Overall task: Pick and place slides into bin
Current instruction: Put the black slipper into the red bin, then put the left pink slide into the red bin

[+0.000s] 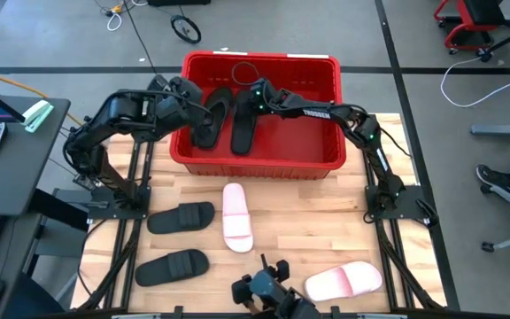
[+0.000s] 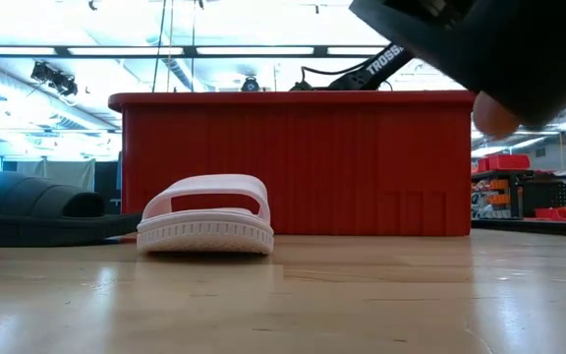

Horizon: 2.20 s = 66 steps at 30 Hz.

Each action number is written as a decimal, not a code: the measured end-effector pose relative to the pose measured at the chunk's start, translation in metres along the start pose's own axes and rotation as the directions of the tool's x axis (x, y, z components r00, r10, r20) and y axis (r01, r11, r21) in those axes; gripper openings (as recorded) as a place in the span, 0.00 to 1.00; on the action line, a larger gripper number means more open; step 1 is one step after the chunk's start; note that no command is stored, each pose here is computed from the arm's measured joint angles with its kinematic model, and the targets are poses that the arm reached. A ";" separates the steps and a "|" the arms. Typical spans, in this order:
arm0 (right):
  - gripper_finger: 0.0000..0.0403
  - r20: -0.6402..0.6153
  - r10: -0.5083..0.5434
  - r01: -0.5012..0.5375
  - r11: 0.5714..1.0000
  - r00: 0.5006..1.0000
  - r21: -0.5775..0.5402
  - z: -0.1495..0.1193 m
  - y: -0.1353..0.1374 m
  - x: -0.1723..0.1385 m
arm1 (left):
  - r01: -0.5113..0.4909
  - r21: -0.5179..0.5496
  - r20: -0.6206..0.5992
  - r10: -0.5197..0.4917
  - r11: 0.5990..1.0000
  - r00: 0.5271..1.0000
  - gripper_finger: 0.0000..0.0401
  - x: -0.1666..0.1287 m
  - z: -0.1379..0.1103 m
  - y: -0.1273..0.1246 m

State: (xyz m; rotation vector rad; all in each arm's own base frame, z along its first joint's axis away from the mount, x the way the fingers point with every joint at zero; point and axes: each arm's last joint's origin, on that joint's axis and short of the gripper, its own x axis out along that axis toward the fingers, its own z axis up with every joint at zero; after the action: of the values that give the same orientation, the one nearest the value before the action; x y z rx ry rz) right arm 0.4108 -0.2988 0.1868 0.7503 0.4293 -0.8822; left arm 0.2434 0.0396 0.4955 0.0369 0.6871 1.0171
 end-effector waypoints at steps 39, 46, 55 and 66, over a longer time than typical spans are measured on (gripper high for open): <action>0.37 -0.482 0.390 -0.580 0.737 0.785 -0.348 -0.069 0.132 -0.373 | 0.601 -0.075 -0.208 -0.602 0.796 0.771 0.02 -0.052 -0.025 -0.059; 0.37 -0.549 0.366 -0.616 0.688 0.751 -0.384 -0.128 0.150 -0.418 | 0.687 0.013 -0.354 -0.639 0.726 0.682 0.13 -0.065 -0.047 -0.124; 0.37 -0.616 0.358 -0.656 0.662 0.702 -0.363 -0.194 0.162 -0.465 | 0.590 -0.088 -0.562 -0.530 0.802 0.636 0.42 -0.025 -0.075 -0.210; 0.37 -0.543 0.390 -0.572 0.791 0.744 -0.216 -0.227 0.156 -0.503 | 0.729 0.110 -0.735 -0.438 0.675 0.517 0.49 0.026 -0.100 -0.263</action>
State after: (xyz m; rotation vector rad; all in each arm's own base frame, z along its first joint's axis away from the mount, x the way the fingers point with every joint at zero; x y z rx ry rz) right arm 0.2396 0.2007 0.4093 0.6732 0.7672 -0.0853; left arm 0.4003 -0.1109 0.3143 -0.2053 1.4563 0.1325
